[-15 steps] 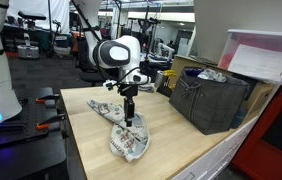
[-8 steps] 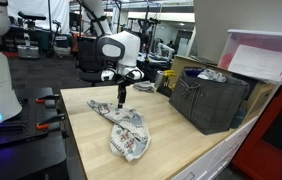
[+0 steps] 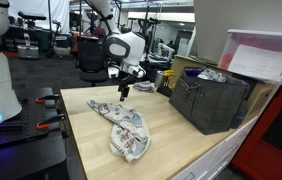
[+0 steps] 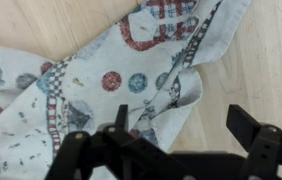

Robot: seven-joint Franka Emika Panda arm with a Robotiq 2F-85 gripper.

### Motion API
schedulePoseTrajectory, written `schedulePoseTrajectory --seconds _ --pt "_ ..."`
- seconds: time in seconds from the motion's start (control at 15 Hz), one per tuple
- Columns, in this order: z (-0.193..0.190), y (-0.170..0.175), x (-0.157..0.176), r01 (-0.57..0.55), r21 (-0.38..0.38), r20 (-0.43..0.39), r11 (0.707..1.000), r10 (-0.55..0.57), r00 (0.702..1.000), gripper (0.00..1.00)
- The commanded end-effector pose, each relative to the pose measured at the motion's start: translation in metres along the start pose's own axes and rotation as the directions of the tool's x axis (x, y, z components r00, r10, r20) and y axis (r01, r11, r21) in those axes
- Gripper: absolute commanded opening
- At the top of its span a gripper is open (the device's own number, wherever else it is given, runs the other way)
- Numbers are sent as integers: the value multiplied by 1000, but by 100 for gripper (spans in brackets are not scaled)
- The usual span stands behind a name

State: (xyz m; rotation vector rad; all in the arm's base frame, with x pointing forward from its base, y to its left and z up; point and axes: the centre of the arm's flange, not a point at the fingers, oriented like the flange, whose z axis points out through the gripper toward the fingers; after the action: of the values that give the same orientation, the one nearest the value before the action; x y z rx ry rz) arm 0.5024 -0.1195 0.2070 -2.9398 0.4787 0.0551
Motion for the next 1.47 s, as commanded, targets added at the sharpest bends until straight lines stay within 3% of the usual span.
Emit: schedulePoseTrajectory --seconds 0.0,0.87,0.93,1.07,1.4 --pt "18 -13 22 55 0 18 998 -55 998 100" --pt "102 -27 63 157 -71 60 985 -153 986 99" --pt "104 -27 65 159 -71 59 985 -155 986 74" --pt "107 -29 69 163 -69 55 984 -159 986 71" --pt "100 -27 65 125 -58 54 990 -122 991 34"
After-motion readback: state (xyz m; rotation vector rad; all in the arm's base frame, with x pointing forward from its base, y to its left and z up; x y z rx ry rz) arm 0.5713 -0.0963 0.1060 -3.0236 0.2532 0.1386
